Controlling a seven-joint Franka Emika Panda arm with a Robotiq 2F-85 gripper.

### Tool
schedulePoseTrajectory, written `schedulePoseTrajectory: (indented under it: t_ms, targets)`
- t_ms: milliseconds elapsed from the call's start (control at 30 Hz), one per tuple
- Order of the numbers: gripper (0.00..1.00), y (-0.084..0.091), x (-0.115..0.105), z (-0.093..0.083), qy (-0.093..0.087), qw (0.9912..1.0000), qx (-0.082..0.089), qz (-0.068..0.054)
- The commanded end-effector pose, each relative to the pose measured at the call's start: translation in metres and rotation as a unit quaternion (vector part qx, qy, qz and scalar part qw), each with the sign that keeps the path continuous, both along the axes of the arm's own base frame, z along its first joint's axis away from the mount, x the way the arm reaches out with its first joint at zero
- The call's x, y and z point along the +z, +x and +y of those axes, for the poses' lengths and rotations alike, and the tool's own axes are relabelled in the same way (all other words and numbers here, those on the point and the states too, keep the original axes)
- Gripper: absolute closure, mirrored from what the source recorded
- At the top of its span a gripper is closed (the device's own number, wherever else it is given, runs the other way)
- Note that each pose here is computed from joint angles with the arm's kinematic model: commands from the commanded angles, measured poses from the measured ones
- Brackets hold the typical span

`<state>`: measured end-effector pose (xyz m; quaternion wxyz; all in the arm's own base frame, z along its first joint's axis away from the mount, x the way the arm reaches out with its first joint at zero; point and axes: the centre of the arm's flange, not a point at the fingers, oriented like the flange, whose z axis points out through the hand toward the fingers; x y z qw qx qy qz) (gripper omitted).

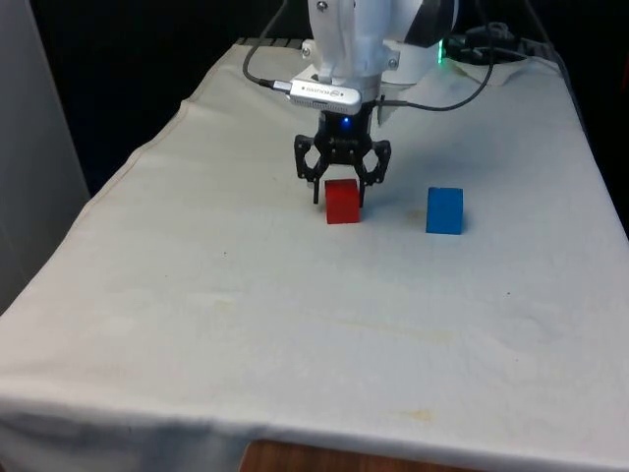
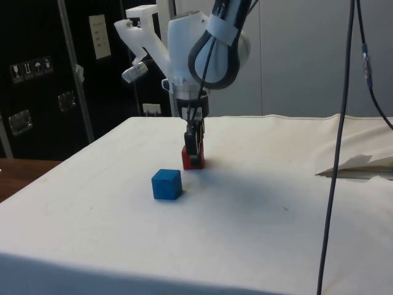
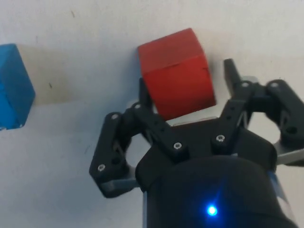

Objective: Stack the two cubes.

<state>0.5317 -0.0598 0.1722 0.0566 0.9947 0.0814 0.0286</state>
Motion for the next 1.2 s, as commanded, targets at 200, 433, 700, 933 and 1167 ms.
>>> schedulePoseTrajectory:
  t_ms: [200, 433, 700, 933, 1167]
  targets:
    - [1.0, 0.001, -0.002, -0.001, 0.003, 0.99999, 0.002, -0.003]
    - [1.0, 0.001, 0.001, -0.001, 0.002, 0.99999, -0.001, -0.004]
    - [1.0, 0.003, 0.014, 0.001, 0.002, 0.99981, -0.018, -0.008]
    - [1.0, 0.006, 0.028, 0.002, 0.003, 0.9995, -0.028, -0.014]
    - [1.0, 0.008, 0.04, 0.006, 0.006, 0.99909, -0.038, -0.019]
